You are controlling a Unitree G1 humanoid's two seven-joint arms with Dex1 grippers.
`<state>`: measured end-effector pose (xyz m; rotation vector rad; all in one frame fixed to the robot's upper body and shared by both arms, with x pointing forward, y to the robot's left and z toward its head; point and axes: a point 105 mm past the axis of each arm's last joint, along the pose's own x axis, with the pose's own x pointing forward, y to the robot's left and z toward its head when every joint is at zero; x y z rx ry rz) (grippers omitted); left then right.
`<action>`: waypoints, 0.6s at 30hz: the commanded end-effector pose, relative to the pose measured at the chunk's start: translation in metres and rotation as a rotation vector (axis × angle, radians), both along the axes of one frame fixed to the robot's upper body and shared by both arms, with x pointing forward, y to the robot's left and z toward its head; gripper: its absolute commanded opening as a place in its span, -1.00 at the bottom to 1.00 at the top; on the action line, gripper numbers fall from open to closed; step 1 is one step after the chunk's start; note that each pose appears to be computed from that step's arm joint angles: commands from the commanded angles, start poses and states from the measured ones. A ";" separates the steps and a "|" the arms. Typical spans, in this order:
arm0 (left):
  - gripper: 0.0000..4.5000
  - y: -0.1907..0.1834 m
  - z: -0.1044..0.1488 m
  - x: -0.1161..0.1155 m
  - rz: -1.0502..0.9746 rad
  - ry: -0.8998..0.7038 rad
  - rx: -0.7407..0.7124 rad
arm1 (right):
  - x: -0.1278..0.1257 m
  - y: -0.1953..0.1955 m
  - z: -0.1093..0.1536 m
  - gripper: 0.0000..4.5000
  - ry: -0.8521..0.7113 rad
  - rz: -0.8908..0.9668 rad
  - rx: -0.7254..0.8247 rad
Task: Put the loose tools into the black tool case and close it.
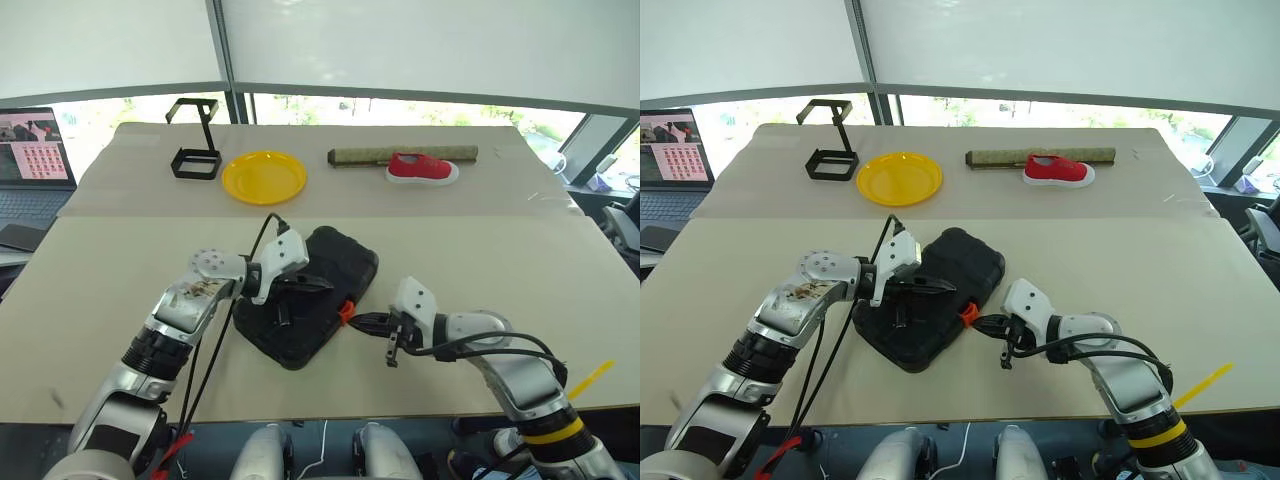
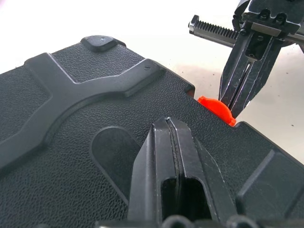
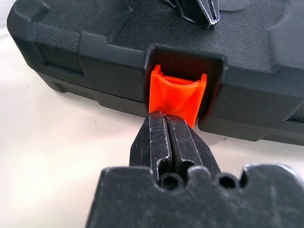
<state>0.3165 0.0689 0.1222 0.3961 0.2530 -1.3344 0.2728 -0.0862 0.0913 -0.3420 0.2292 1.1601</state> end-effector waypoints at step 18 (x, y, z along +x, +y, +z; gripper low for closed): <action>-0.76 0.039 -0.009 -0.002 0.097 -0.023 -0.066 | -0.005 -0.007 0.028 -0.87 -0.069 -0.006 0.091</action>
